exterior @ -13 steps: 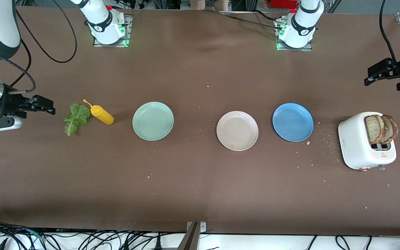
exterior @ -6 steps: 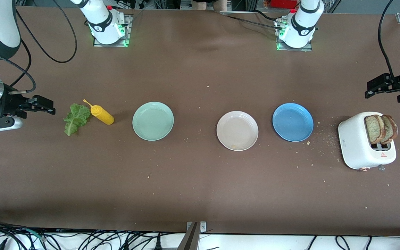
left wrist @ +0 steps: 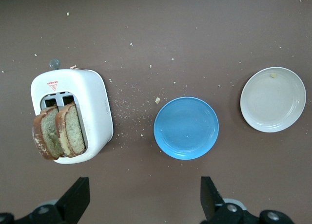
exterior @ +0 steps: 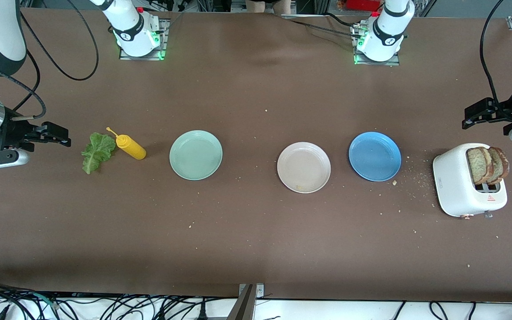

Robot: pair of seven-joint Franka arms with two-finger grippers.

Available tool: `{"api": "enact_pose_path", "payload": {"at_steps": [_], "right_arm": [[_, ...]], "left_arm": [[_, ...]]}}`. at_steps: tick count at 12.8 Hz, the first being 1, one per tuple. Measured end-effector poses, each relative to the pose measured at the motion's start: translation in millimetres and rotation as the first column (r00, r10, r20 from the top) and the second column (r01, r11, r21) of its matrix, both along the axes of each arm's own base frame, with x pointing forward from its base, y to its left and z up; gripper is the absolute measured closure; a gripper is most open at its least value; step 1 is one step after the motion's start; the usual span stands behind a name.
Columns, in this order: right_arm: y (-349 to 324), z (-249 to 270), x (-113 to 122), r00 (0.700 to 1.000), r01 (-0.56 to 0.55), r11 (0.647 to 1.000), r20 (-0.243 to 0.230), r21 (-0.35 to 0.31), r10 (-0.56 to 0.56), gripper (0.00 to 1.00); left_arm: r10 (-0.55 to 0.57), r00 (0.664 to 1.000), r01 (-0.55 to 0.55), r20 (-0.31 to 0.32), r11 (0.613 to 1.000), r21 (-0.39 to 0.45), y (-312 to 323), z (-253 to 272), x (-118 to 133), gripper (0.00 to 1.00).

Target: Make sandwich in beige plate with both arms

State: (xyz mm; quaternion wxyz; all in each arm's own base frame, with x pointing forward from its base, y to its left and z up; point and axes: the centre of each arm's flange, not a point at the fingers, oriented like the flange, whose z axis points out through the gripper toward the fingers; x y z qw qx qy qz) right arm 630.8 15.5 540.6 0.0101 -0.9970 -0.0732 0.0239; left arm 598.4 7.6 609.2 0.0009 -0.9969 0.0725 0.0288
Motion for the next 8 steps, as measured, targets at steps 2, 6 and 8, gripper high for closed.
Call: {"api": "enact_pose_path", "payload": {"at_steps": [2, 6, 8], "right_arm": [[0.0, 0.0, 0.0, 1.0, 0.0, 1.0, 0.0, 0.0, 0.0, 0.0], [0.0, 0.0, 0.0, 1.0, 0.0, 1.0, 0.0, 0.0, 0.0, 0.0], [0.0, 0.0, 0.0, 1.0, 0.0, 1.0, 0.0, 0.0, 0.0, 0.0]], "left_arm": [[0.0, 1.0, 0.0, 0.0, 1.0, 0.0, 0.0, -0.3, 0.2, 0.0], [0.0, 1.0, 0.0, -0.004, 1.0, 0.0, 0.3, -2.4, 1.1, 0.0], [0.0, 1.0, 0.0, -0.004, 1.0, 0.0, 0.3, -2.4, 1.1, 0.0]]}}
